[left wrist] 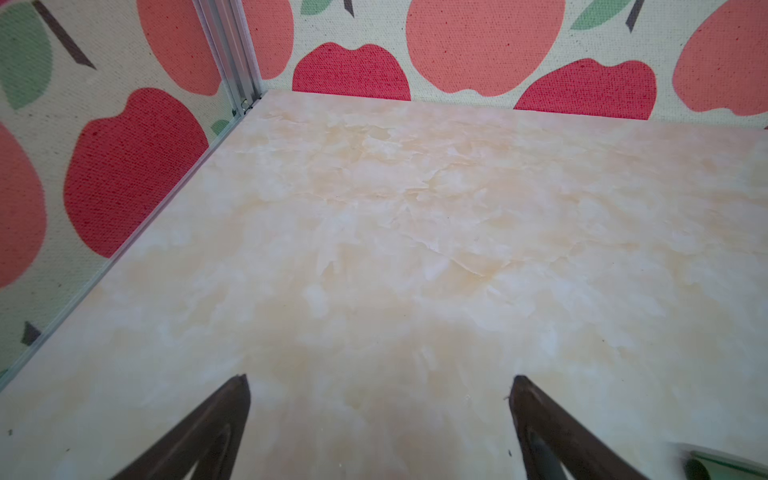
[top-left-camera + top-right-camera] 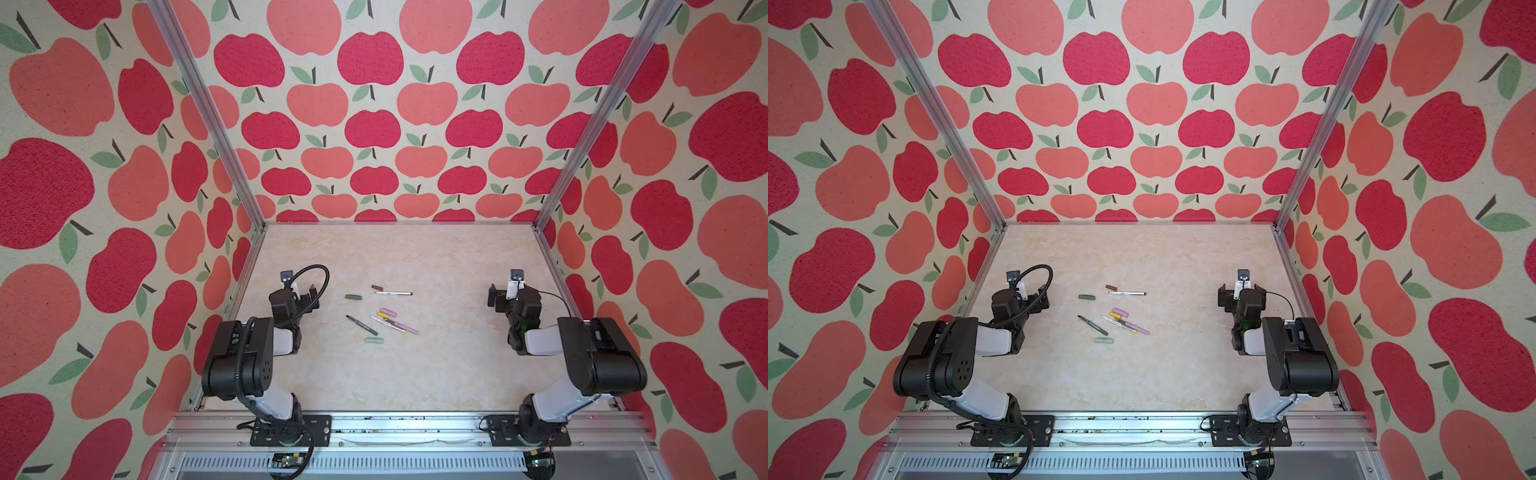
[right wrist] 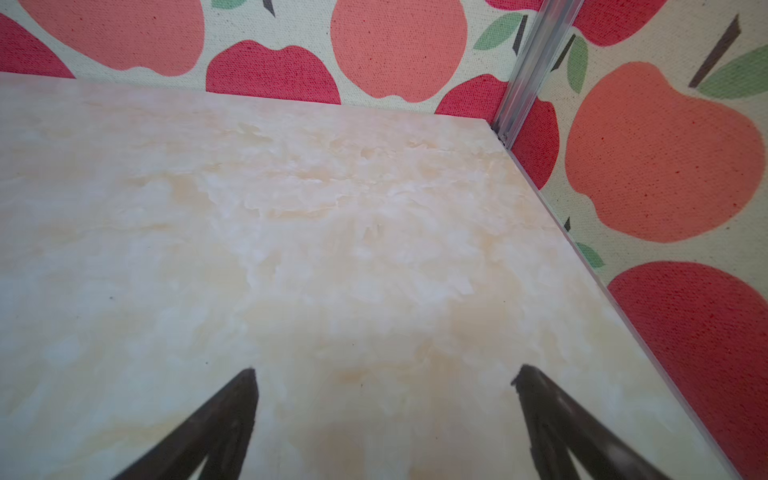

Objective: Insert the pens into the pen caps

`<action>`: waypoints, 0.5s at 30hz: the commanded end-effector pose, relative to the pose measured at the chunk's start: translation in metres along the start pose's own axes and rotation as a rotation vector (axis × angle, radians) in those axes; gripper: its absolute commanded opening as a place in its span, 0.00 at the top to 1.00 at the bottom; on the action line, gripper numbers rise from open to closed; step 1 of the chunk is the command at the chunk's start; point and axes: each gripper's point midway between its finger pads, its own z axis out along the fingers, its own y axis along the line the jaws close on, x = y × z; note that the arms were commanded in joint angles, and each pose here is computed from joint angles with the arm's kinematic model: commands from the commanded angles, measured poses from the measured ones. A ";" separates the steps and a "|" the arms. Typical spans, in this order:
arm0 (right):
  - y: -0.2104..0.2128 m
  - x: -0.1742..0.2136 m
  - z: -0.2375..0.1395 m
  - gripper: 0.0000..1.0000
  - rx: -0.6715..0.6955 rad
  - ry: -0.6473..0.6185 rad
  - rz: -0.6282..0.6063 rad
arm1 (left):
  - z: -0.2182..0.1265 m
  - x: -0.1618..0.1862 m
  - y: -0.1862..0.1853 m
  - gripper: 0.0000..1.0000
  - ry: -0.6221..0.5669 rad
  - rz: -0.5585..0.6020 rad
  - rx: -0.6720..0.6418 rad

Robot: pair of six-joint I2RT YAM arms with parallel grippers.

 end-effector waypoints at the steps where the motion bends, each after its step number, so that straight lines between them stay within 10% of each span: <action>1: 0.001 -0.009 -0.003 0.00 -0.001 -0.037 0.000 | 0.002 -0.006 0.001 0.01 -0.026 0.018 -0.007; 15: 0.001 -0.009 -0.002 0.01 -0.011 -0.034 0.003 | 0.002 -0.006 0.001 0.01 -0.026 0.017 -0.007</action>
